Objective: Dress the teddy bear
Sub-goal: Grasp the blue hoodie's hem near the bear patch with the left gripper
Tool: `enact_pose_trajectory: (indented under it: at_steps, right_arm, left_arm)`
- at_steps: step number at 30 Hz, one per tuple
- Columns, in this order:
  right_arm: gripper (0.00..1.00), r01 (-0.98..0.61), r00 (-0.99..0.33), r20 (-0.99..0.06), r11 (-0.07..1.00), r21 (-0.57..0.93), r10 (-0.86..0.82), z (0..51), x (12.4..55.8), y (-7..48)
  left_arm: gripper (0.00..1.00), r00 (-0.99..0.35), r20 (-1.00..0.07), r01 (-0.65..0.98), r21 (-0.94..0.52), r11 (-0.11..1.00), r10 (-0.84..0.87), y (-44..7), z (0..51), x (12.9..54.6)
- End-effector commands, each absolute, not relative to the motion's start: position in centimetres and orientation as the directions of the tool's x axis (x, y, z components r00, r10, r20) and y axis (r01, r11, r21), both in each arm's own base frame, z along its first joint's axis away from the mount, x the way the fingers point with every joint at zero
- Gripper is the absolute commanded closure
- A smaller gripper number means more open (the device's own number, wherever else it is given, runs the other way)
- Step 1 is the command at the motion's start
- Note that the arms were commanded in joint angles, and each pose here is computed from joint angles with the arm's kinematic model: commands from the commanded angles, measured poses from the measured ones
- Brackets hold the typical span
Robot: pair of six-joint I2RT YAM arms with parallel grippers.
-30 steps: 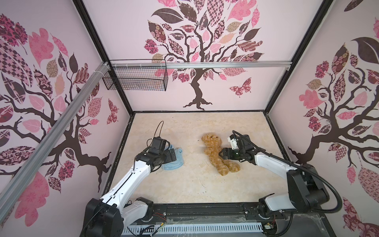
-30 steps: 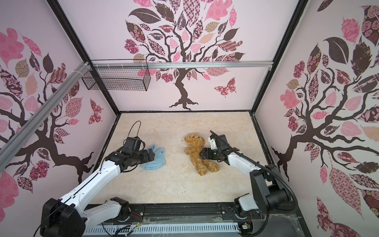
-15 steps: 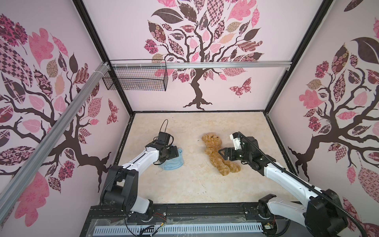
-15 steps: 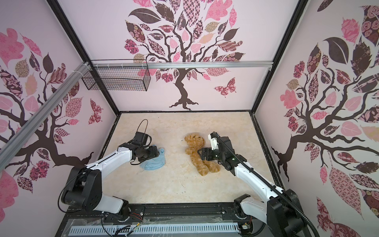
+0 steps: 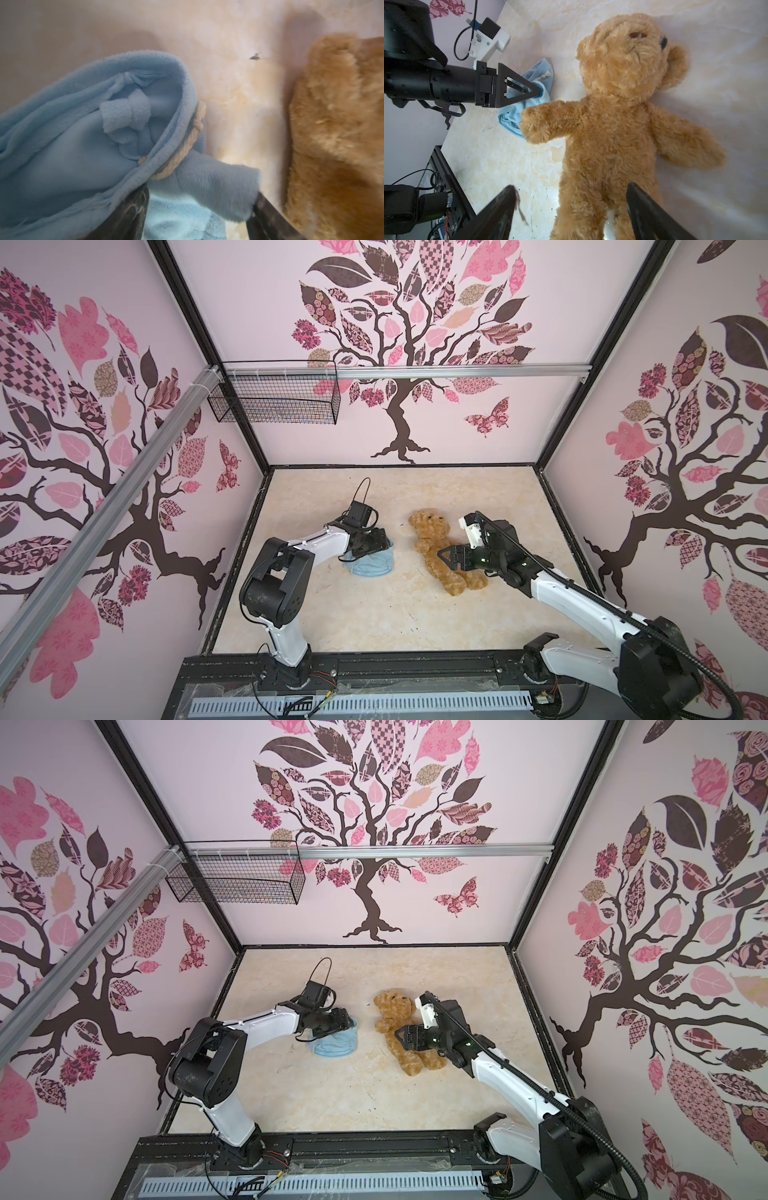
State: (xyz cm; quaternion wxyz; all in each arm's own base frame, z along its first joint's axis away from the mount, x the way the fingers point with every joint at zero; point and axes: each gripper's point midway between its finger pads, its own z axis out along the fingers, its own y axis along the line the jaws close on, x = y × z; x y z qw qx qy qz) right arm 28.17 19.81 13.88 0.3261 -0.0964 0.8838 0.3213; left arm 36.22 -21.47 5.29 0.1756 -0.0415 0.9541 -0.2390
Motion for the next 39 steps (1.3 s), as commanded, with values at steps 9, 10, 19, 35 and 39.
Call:
enact_pose_trajectory:
  at_steps: [9, 10, 19, 35, 39]
  right_arm:
    - [0.14, -0.375, -0.775, -0.629, 0.76, 0.531, 0.057, 13.7, 28.6, 20.4]
    - [0.14, -0.378, -0.775, -0.629, 0.757, 0.534, 0.056, 13.8, 28.6, 20.5]
    - [0.14, -0.394, -0.779, -0.625, 0.734, 0.553, 0.053, 14.0, 28.6, 21.1]
    - [0.19, -0.536, -0.679, -0.734, 0.703, 0.466, -0.031, 17.5, 26.0, 22.6]
    - [0.22, -0.687, -0.554, -0.814, 0.649, 0.326, -0.178, 18.0, 22.9, 27.4]
  left_arm:
    - [0.22, -0.911, -0.354, 0.266, -0.117, 0.957, 0.211, -16.4, 8.5, 32.0]
    - [0.22, -0.904, -0.33, 0.306, -0.06, 0.95, 0.271, -15.9, 8.3, 31.4]
    - [0.22, -0.679, -0.227, 0.656, 0.241, 0.716, 0.698, -16.6, 6.9, 31.9]
    - [0.95, -0.825, -0.222, 0.542, -0.055, 0.839, 0.519, -19.6, 5.0, 32.4]
    - [1.0, -0.899, -0.254, 0.416, -0.246, 0.875, 0.356, -18.7, 6.5, 31.2]
